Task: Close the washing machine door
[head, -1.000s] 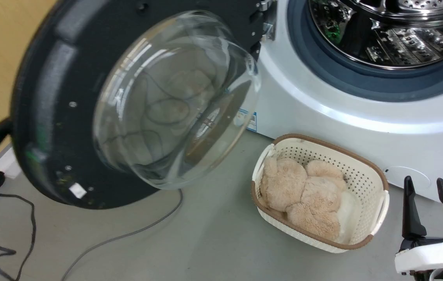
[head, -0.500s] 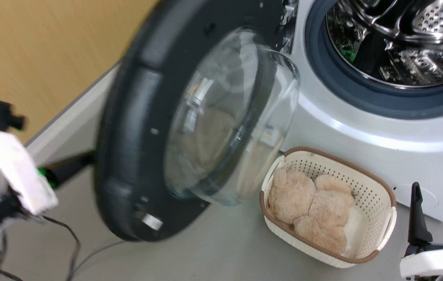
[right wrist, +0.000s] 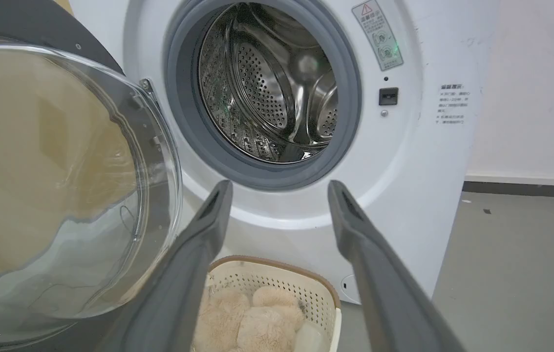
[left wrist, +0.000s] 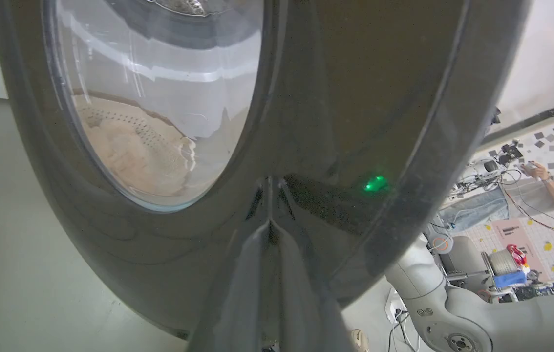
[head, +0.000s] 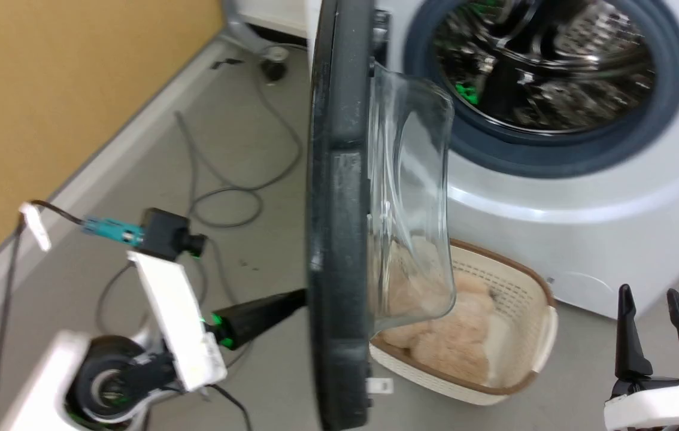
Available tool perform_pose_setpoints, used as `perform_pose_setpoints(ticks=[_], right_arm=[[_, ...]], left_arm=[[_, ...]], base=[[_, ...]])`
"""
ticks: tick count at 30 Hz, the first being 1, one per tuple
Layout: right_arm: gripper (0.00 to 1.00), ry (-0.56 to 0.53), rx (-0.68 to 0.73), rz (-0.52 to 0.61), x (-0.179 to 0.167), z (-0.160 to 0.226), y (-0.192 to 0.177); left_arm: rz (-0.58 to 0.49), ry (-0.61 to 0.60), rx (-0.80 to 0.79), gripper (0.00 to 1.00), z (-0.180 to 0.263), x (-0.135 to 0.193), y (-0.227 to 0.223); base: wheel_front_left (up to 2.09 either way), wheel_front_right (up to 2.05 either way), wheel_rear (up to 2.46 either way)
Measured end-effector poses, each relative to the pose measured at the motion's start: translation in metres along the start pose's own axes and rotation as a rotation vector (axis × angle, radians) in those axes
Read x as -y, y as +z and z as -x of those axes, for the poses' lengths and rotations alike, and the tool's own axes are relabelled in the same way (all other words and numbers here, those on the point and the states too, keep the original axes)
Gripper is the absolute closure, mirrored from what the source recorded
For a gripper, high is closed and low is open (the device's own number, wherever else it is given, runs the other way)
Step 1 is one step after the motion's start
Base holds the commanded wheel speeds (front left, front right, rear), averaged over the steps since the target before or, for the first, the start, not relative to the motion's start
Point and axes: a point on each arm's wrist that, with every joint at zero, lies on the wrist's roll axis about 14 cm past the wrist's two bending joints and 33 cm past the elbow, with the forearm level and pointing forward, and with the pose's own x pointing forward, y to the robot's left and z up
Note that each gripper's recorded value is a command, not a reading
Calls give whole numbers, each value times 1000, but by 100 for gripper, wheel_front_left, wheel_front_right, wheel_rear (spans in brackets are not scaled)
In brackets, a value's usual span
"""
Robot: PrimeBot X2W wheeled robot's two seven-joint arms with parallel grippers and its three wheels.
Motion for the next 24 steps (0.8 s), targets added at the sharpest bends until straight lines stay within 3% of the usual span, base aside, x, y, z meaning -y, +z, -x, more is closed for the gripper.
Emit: perform_pose_setpoints(ticks=[9, 12, 24], right_arm=[[0, -160, 15, 25, 53, 33, 10], [0, -216, 19, 30, 71, 46, 14], [0, -366, 43, 59, 114, 85, 28]], left_arm=[[35, -181, -60, 100, -67, 37, -22], [90, -238, -69, 100, -88, 48, -30], [183, -300, -35, 100, -159, 65, -49]], base=[[0, 0, 0], [0, 0, 0], [0, 0, 0]])
